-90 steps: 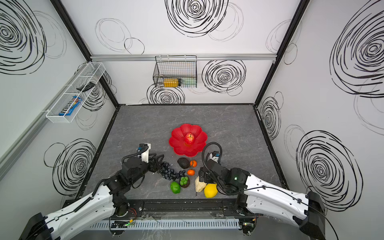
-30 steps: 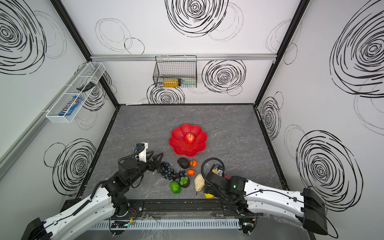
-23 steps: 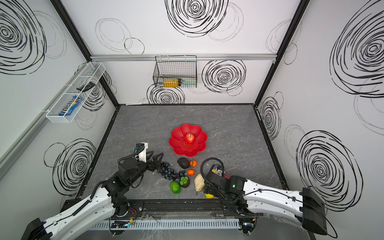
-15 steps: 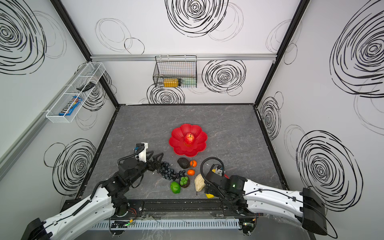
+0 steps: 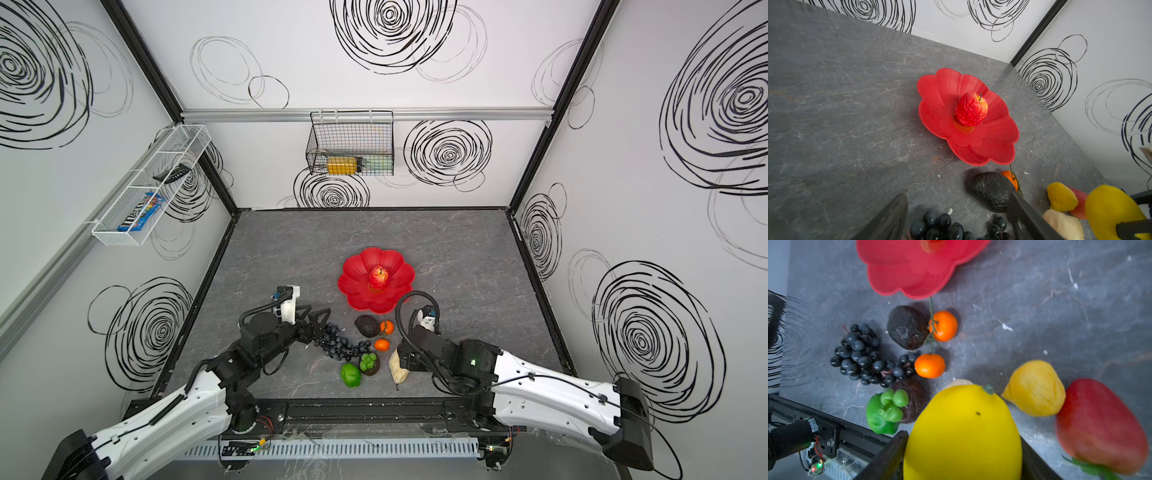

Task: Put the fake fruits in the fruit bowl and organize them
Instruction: 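Lift the lemon with the right gripper toward the left gripper while it approaches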

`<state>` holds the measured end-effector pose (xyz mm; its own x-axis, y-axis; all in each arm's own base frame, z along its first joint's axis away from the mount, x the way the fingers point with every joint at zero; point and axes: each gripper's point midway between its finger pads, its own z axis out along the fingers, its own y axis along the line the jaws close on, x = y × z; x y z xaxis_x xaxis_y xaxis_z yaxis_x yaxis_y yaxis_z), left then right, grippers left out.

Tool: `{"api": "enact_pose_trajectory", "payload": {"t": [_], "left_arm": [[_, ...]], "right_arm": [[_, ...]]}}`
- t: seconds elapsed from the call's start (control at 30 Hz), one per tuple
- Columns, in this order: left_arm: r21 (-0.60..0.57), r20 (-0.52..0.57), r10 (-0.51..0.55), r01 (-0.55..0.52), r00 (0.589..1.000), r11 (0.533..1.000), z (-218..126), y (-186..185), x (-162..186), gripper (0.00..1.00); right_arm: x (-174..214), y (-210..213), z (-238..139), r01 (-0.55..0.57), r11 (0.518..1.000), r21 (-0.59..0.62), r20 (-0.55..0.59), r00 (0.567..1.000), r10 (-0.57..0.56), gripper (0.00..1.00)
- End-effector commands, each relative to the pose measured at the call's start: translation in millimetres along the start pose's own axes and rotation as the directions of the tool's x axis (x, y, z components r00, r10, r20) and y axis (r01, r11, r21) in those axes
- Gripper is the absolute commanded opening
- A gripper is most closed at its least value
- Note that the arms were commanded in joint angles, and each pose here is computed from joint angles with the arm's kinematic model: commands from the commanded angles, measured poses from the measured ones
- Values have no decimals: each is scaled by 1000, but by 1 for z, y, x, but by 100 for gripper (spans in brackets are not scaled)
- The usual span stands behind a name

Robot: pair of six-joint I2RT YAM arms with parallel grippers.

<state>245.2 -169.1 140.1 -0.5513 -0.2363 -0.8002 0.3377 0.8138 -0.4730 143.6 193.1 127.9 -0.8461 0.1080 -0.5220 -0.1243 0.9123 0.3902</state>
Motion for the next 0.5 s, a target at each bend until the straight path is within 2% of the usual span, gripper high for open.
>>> {"api": "enact_pose_trajectory", "payload": {"t": [0.0, 0.1, 0.23, 0.4, 0.47], "left_arm": [[101, -24, -86, 88, 996, 991, 2, -30, -21, 82], [189, -109, -111, 130, 988, 973, 5, -51, -20, 84], [276, -193, -131, 182, 973, 944, 6, -76, -24, 84], [314, -214, -84, 150, 973, 937, -1, -98, -41, 86], [323, -214, -63, 131, 975, 937, -3, -104, -46, 89]], "right_arm": [[-48, 20, -10, 127, 992, -27, 219, 968, -118, 72], [-74, 39, -15, 205, 976, -79, 356, 920, -164, 69], [-95, 63, -19, 327, 930, -166, 523, 829, -198, 69], [-100, 88, -14, 469, 863, -190, 617, 740, -266, 69], [-99, 95, -9, 499, 846, -189, 623, 727, -290, 69]]}}
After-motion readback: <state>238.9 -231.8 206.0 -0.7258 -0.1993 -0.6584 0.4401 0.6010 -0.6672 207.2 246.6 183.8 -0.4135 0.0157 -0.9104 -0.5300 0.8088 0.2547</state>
